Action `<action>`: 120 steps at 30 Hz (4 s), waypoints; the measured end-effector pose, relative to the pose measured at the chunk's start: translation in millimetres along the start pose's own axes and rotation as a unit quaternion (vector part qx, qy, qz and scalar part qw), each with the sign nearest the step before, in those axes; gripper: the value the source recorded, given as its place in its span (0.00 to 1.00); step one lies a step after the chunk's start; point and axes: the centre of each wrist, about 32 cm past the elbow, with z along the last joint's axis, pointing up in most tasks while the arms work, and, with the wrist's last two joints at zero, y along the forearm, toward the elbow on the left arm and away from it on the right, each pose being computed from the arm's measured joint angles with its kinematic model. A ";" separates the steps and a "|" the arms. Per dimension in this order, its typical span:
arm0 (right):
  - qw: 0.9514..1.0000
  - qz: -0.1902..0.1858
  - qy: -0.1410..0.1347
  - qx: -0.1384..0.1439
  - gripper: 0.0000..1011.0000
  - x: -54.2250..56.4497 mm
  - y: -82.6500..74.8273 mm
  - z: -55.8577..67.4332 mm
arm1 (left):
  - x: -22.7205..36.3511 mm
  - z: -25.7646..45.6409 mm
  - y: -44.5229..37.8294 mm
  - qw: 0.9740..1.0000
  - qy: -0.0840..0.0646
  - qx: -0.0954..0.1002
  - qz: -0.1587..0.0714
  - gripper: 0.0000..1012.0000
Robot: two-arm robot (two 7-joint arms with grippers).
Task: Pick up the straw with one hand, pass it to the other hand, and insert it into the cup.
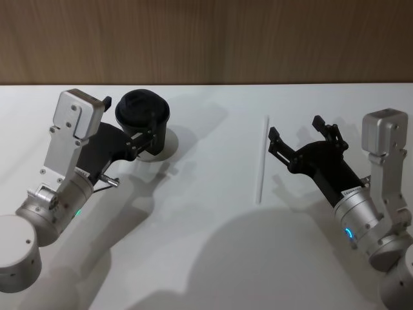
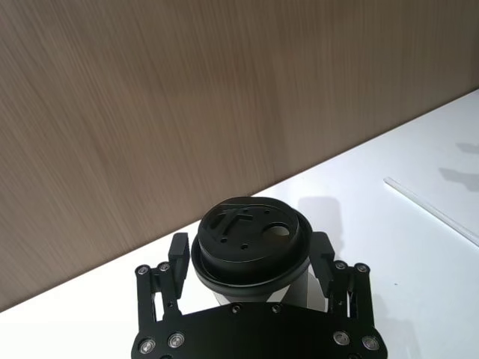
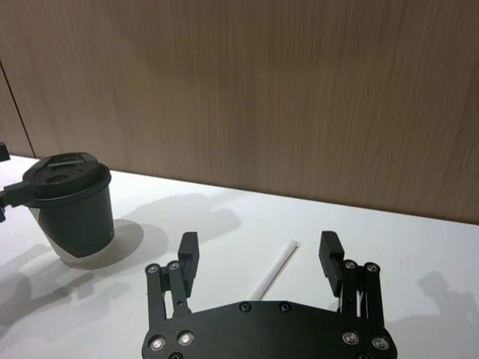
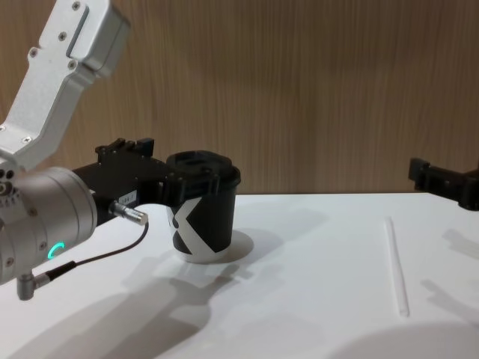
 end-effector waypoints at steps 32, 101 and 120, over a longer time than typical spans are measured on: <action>1.000 0.006 -0.007 -0.024 0.99 0.7 -6.5 7.3 | 0.0 0.0 0.0 1.000 0.000 0.000 0.000 0.99; 0.986 0.036 -0.050 -0.155 0.99 -7.9 21.7 -15.3 | -0.1 0.0 0.0 1.000 0.000 0.000 0.000 0.99; 0.985 0.036 -0.046 -0.165 0.99 -6.5 25.0 -16.0 | 0.0 0.0 0.0 1.000 0.000 0.000 0.000 0.99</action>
